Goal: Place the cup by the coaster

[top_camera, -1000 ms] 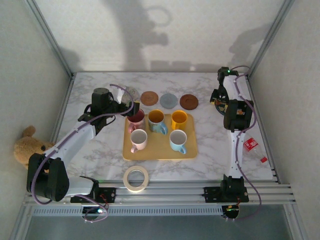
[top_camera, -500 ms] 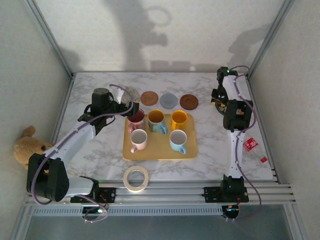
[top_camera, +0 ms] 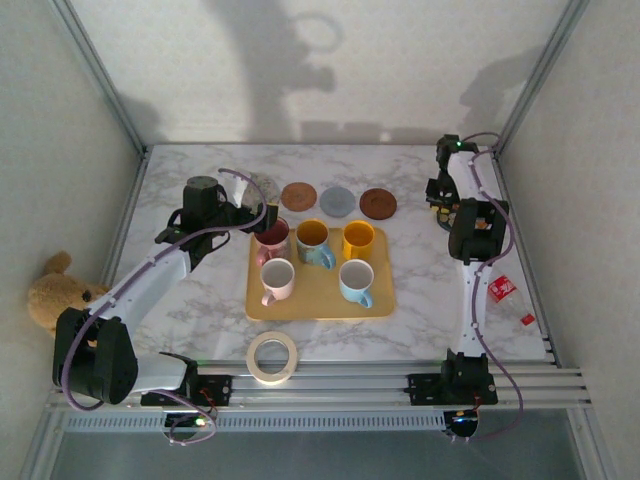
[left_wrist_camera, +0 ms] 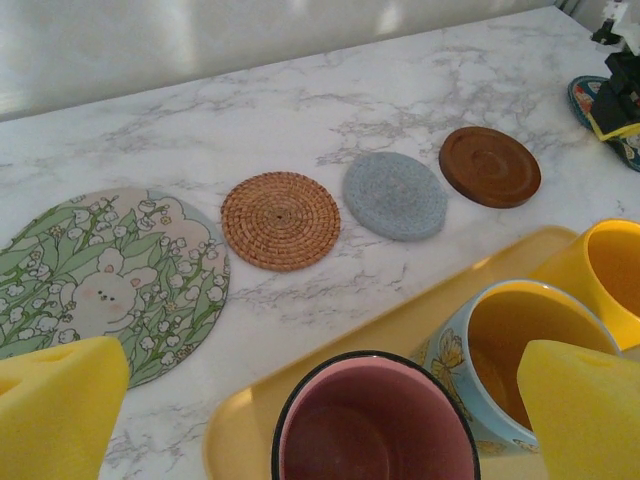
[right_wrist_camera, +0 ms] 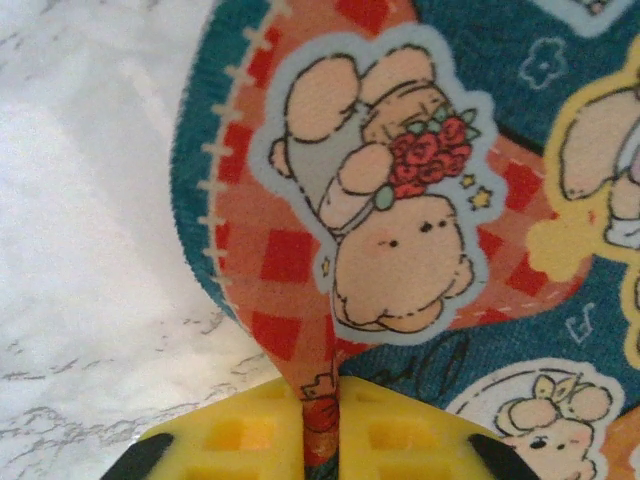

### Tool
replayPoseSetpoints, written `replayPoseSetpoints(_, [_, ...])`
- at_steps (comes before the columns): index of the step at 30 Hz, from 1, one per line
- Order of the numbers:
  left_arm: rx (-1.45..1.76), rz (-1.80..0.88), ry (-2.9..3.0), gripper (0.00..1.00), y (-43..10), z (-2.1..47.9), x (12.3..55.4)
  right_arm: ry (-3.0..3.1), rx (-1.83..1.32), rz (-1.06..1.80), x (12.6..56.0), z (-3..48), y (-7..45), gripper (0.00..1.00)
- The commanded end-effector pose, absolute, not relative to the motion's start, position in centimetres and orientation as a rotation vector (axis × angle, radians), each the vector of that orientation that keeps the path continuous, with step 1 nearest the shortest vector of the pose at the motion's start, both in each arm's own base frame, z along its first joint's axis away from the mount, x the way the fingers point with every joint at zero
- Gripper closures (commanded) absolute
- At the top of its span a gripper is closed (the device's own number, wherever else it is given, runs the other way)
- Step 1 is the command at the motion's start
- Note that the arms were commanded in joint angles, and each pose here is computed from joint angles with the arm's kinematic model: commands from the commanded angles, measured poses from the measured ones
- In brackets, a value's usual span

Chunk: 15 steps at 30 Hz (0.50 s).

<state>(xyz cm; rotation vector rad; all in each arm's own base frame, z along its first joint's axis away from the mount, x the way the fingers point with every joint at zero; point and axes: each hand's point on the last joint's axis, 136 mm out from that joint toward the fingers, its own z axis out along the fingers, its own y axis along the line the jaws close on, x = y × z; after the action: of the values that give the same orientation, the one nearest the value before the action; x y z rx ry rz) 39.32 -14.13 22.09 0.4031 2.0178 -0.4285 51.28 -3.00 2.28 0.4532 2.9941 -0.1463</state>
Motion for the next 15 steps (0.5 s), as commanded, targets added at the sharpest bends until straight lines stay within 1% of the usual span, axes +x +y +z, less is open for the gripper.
replayPoseSetpoints(1, [0.394, -0.419, 2.000, 0.00, -14.0, 23.0, 39.2, 2.986, 0.456, -0.099, 51.1, 3.2, -2.8, 0.91])
replayPoseSetpoints(5, [0.396, -0.422, 2.000, 0.00, -14.1, 23.0, 39.3, 2.973, 0.425, -0.039, 51.5, 4.2, -1.7, 0.94])
replayPoseSetpoints(15, [0.399, -0.419, 1.998, 0.00, -14.1, 23.2, 39.2, 2.980, 0.343, 0.028, 51.9, 4.6, 1.3, 0.94])
